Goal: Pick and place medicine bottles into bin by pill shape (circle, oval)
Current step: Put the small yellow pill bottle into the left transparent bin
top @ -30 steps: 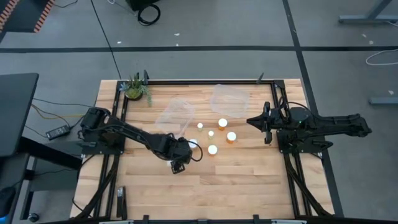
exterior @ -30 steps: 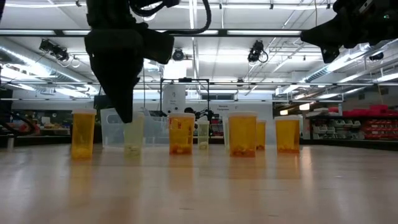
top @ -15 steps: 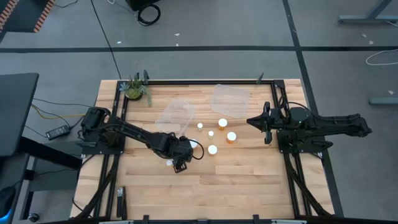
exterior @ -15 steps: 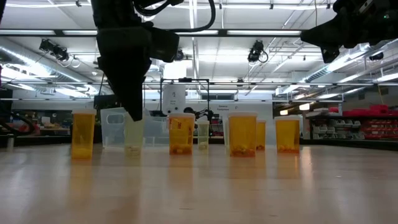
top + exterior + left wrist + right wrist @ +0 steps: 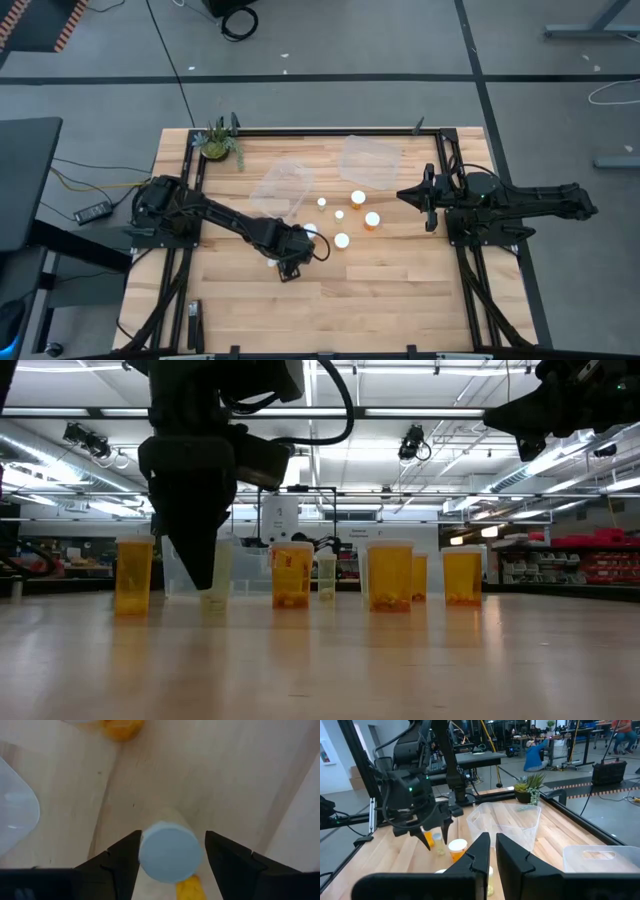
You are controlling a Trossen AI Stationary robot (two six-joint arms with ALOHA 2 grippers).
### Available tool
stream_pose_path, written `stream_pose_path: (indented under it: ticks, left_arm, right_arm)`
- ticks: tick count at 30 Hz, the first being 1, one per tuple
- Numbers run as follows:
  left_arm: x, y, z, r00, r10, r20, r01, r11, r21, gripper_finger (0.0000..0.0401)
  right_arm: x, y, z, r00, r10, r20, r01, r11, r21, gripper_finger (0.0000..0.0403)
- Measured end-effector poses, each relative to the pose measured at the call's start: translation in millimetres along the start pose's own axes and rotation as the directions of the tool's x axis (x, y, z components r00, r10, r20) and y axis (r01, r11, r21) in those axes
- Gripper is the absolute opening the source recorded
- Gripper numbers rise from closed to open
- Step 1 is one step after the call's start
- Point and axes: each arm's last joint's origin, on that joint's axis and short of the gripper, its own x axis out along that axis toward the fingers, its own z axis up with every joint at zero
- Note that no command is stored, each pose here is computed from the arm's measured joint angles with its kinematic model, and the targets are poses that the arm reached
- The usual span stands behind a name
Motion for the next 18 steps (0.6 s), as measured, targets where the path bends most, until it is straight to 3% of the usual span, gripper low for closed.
stream_pose_path:
  ticks: [18]
  left_arm:
    - [1.0, 4.9, 3.3, 1.000, 0.004, 0.000, -0.004, 1.000, -0.013, 0.0122]
  right_arm:
    - [0.0, 0.0, 0.0, 1.000, 0.000, 0.000, 0.000, 1.000, 0.000, 0.0037]
